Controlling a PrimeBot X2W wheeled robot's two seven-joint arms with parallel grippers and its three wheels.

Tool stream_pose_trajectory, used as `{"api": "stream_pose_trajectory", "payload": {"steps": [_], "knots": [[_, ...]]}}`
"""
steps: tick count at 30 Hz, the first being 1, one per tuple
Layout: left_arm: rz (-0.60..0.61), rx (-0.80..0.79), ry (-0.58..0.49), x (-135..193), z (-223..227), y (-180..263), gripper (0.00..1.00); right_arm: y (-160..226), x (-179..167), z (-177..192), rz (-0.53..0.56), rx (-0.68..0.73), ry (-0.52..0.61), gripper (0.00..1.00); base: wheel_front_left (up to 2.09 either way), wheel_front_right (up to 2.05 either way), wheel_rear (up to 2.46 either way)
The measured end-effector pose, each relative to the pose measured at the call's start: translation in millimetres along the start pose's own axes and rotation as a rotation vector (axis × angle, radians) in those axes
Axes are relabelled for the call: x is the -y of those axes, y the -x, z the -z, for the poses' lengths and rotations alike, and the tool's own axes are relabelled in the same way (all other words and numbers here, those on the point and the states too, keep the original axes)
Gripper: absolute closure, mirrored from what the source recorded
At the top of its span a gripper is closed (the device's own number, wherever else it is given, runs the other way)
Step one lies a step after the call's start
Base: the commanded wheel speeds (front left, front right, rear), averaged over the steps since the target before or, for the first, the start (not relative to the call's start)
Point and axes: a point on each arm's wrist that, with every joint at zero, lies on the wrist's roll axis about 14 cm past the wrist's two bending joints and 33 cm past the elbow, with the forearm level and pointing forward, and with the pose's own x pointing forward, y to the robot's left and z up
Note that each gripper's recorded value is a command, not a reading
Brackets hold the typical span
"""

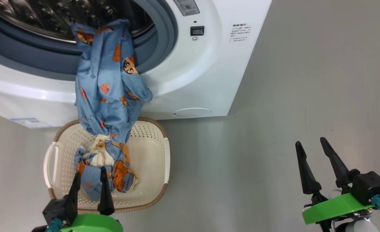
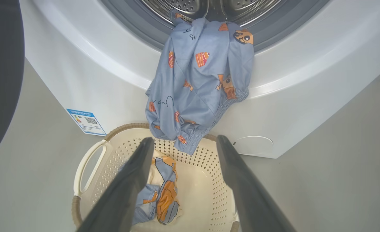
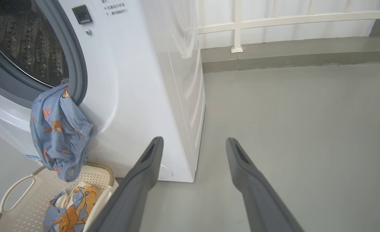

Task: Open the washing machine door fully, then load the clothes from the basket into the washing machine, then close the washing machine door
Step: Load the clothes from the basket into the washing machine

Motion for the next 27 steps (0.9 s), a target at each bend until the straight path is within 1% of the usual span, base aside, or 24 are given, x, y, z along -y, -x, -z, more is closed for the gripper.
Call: {"api": "stream_pose_trajectory", "payload": {"steps": [4, 8, 12, 18, 22, 27], "knots": [[0.007, -0.016, 0.001, 2, 5, -3, 0.00, 0, 2, 4, 0.007, -0.010, -0.002, 0.00, 0.00, 0.00, 0.00], [0.049, -0.030, 0.020, 11, 9, -14, 0.00, -1, 4, 10, 0.012, -0.025, -0.003, 0.00, 0.00, 0.00, 0.00], [0.110, -0.042, 0.035, 26, 12, -39, 0.00, -7, 5, 14, 0.010, -0.030, -0.003, 0.00, 0.00, 0.00, 0.00], [0.133, -0.062, 0.043, 34, 18, -71, 0.00, -12, 11, 22, 0.022, -0.048, 0.001, 0.00, 0.00, 0.00, 0.00], [0.184, -0.065, 0.070, 47, 19, -93, 0.00, -19, 17, 27, 0.030, -0.055, 0.012, 0.00, 0.00, 0.00, 0.00], [0.191, -0.085, 0.082, 50, 30, -116, 0.00, -27, 26, 36, 0.045, -0.070, 0.021, 0.00, 0.00, 0.00, 0.00]]}}
